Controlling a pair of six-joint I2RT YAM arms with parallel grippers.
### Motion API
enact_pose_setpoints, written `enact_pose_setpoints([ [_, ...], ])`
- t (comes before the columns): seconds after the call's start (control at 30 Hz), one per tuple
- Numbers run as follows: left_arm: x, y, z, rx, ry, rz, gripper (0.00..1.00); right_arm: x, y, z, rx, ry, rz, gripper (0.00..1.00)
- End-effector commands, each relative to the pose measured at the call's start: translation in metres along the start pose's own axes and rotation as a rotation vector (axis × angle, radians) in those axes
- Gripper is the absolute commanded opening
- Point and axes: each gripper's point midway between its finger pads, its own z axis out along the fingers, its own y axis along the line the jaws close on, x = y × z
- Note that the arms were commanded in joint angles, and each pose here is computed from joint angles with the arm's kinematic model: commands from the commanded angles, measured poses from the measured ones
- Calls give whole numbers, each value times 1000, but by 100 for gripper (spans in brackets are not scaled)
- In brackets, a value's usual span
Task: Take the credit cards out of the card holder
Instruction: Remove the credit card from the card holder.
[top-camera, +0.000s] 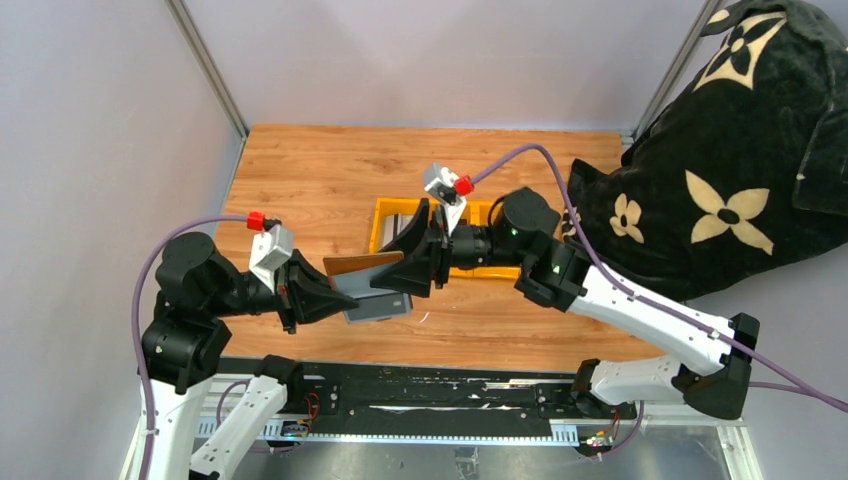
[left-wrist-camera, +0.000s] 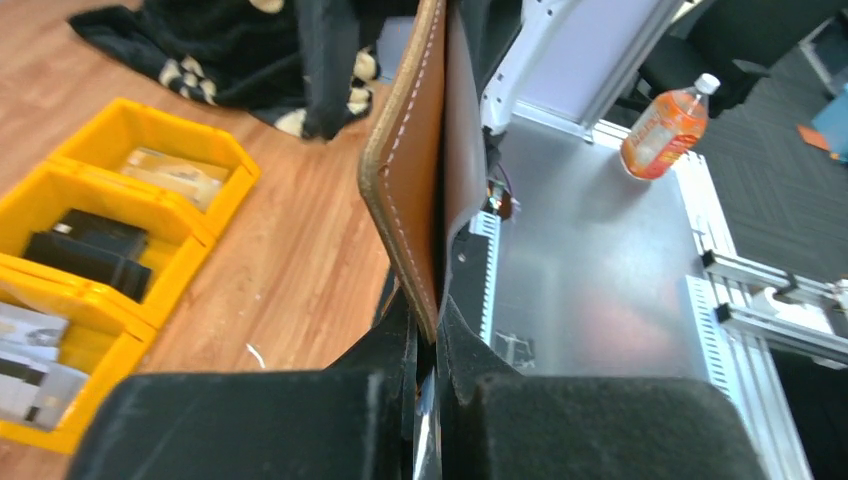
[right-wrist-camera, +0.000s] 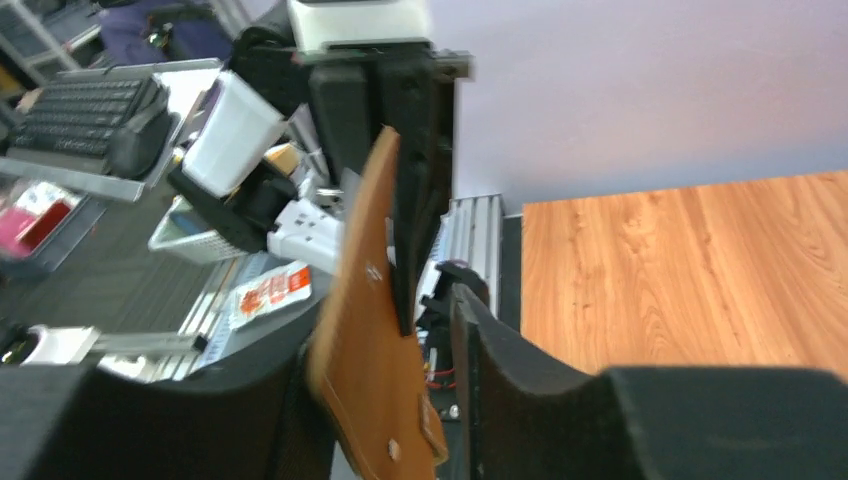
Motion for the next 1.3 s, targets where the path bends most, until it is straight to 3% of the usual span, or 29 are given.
enact_pose_setpoints([
  [0.0, 17, -9, 0, 90, 65, -53, 0, 24, 14, -10, -123, 275, -55, 34],
  [0.13, 17, -10, -1, 93, 64, -52, 0, 33, 14, -10, -163, 399, -40, 13],
  [0.37, 17, 1, 0, 37, 71, -22, 0, 38, 21, -18, -217, 498, -59, 18],
  [0.4, 18, 2, 0, 33, 74, -20, 0, 37, 20, -17, -211, 500, -65, 16],
  [0.47, 19, 5, 0, 19, 78, -21, 3, 36, 16, -17, -194, 508, -74, 1],
  [0.53, 19, 8, -1, -1, 79, -13, 54, 29, 13, -13, -174, 492, -93, 0],
  [0.57, 19, 9, -1, -11, 79, -4, 74, 23, 11, -10, -161, 470, -100, 0],
  [0.63, 20, 10, -2, -28, 79, 16, 94, 7, 6, -3, -118, 394, -129, 0],
  [0.67, 20, 11, -3, -37, 77, 27, 99, 0, 4, 0, -99, 342, -142, 0],
  [0.77, 7, 19, -6, -126, 23, 88, 100, -31, 4, 4, -56, 125, -140, 0],
  [0.87, -20, 28, -11, -253, -142, 138, 100, -71, 11, -3, -47, -134, -170, 0],
  [0.97, -36, 24, -8, -228, -246, 59, 100, -85, 17, -15, -47, -301, -154, 0],
  [1.07, -40, 25, 1, -169, -239, -69, 100, -92, 18, -26, -26, -395, -134, 0],
  [1.27, -54, 14, 5, -74, -304, -160, 95, -91, 13, -45, 4, -543, -73, 0],
])
